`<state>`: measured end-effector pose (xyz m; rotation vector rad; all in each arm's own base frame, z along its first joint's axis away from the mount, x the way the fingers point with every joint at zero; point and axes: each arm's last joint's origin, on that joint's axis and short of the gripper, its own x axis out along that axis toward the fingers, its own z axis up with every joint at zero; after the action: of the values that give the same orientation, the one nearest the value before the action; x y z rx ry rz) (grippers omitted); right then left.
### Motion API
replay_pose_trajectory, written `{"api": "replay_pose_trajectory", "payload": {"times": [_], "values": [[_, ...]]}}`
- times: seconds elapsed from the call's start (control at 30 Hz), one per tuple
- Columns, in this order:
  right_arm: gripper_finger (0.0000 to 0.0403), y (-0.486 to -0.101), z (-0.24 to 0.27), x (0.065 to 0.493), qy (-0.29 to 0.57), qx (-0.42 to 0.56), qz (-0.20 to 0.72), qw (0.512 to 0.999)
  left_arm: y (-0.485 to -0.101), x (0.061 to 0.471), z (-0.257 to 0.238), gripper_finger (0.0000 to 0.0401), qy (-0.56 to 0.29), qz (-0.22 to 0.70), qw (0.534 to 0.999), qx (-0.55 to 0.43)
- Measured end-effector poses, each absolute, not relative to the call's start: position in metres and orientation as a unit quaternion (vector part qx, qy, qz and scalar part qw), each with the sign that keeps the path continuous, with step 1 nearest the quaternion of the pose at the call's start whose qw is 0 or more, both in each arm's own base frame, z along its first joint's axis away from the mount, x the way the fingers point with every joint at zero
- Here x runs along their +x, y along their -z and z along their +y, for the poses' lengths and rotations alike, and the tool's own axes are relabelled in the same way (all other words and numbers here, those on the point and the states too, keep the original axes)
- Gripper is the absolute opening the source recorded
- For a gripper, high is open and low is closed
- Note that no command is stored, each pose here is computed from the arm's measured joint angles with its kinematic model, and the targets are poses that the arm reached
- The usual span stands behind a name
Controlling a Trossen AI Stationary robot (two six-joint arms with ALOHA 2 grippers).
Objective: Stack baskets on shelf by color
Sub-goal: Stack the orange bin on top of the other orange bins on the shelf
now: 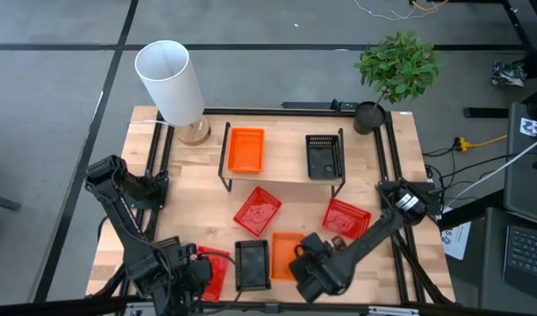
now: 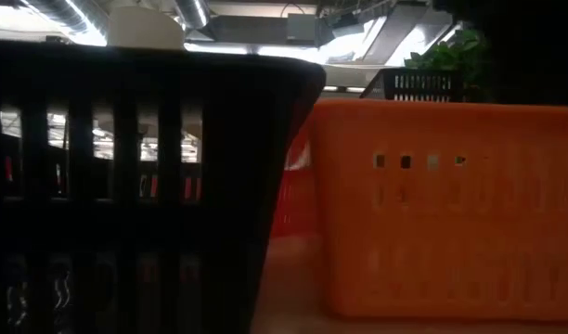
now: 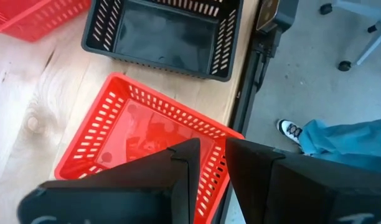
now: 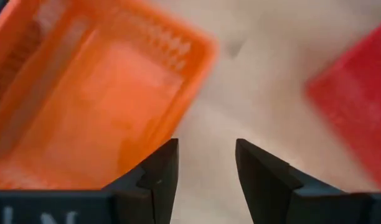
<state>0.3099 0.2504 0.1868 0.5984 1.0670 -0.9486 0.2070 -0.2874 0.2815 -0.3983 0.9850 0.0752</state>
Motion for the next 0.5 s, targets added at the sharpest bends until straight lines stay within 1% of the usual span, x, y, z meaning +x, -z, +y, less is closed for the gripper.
{"api": "replay_pose_trajectory", "payload": {"times": [0.1,0.17,0.23,0.4,0.5], "values": [[0.0158,-0.188,0.239,0.313,0.445,0.247,0.493,0.706,-0.282,0.207,-0.288,0.0069,-0.035,0.470,0.861,-0.190],[0.0158,-0.194,0.238,0.316,0.426,0.237,0.514,0.706,-0.281,0.207,-0.287,0.0069,-0.035,0.470,0.861,-0.190],[0.0158,-0.205,0.242,0.321,0.386,0.217,0.528,0.724,-0.282,0.207,-0.288,0.0069,-0.035,0.470,0.861,-0.190],[0.0158,-0.236,0.261,0.328,0.250,0.113,0.527,0.805,-0.281,0.207,-0.288,0.0069,-0.035,0.470,0.861,-0.190],[0.0158,-0.241,0.272,0.335,0.168,0.096,0.518,0.833,-0.281,0.207,-0.288,0.0069,-0.035,0.470,0.861,-0.190]]}}
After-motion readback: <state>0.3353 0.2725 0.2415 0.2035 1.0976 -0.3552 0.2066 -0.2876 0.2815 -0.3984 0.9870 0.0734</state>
